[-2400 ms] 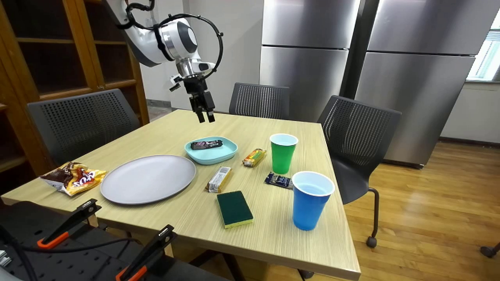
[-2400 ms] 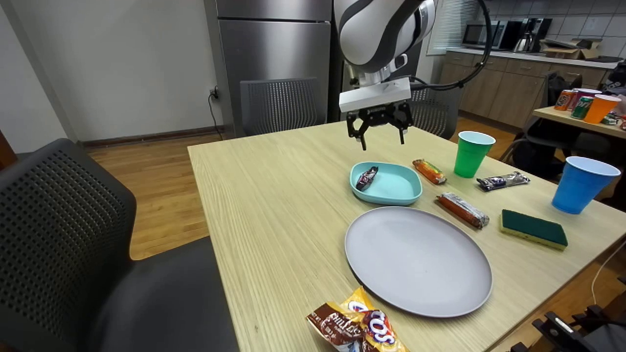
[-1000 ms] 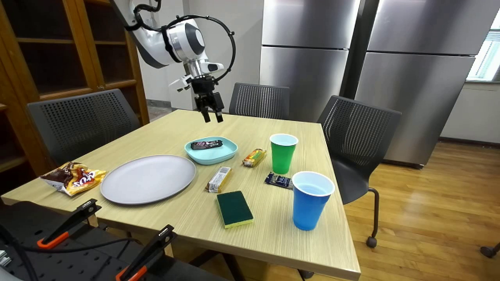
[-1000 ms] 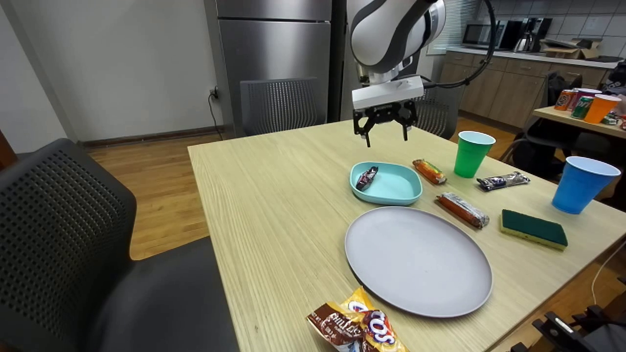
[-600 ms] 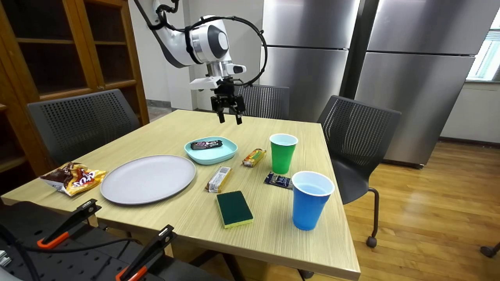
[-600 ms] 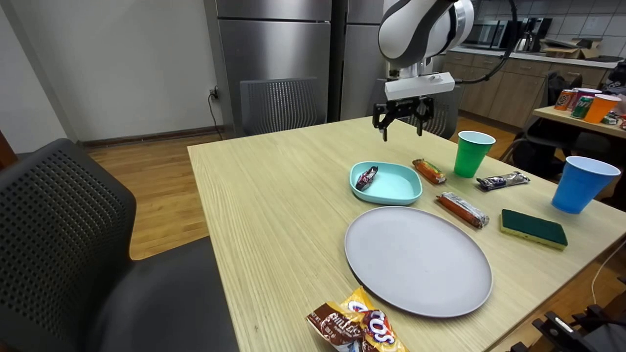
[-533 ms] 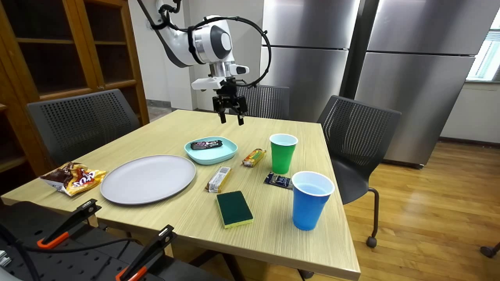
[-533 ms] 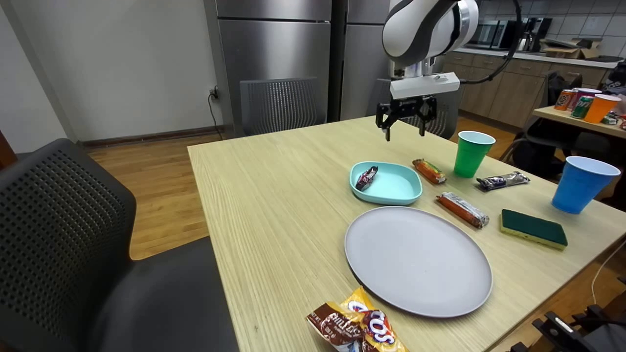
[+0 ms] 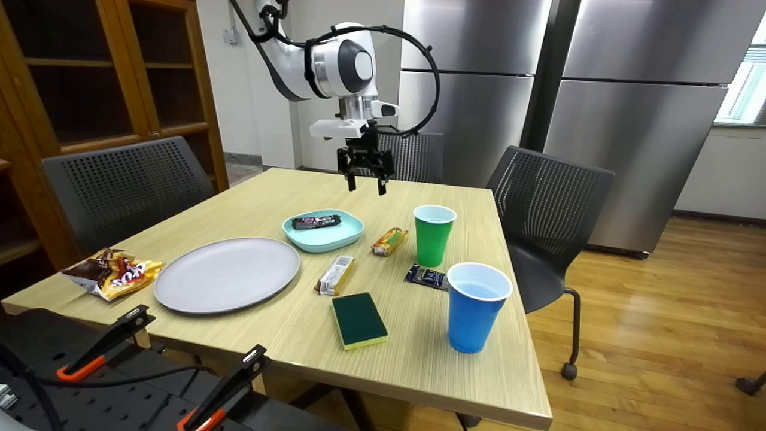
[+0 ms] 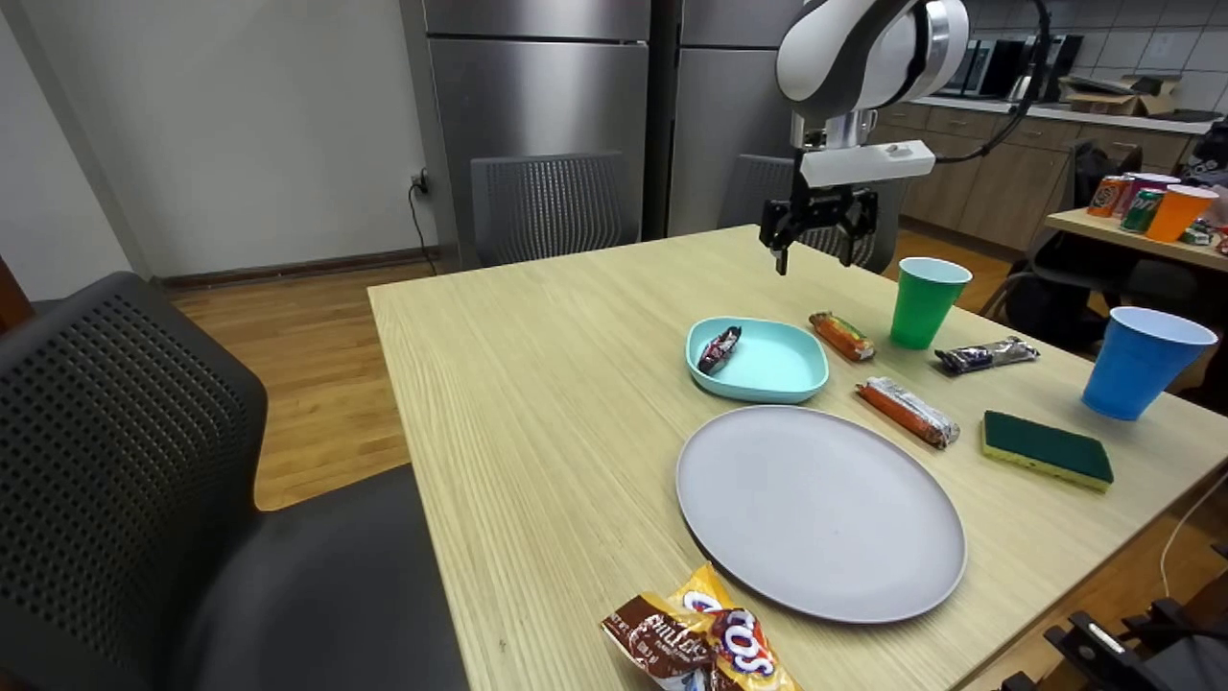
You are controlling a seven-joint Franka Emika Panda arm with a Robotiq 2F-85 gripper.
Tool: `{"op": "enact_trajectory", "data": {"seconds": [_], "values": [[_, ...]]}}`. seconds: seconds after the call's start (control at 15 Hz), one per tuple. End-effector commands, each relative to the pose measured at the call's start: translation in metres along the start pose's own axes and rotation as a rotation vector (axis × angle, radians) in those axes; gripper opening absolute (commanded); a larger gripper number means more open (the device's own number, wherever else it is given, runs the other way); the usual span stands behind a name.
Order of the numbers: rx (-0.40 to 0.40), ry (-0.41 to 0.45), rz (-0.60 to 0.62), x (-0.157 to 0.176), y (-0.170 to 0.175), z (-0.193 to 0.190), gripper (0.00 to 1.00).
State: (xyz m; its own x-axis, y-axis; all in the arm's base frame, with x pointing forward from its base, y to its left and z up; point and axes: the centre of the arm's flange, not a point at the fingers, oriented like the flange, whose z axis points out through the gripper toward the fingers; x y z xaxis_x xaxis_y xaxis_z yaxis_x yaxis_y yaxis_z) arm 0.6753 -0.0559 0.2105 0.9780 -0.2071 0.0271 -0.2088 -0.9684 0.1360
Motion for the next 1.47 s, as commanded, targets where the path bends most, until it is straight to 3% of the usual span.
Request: {"op": "enact_trajectory", "data": {"seconds": [0.0, 0.53, 0.87, 1.4], "values": [[0.035, 0.029, -0.006, -0.004, 0.02, -0.023, 1.0], [0.076, 0.051, 0.034, 0.0, 0.075, -0.048, 1.0], [0.102, 0.045, 0.054, 0.005, 0.102, -0.034, 1.0], [0.073, 0.034, 0.099, 0.007, 0.116, -0.009, 1.0]]}}
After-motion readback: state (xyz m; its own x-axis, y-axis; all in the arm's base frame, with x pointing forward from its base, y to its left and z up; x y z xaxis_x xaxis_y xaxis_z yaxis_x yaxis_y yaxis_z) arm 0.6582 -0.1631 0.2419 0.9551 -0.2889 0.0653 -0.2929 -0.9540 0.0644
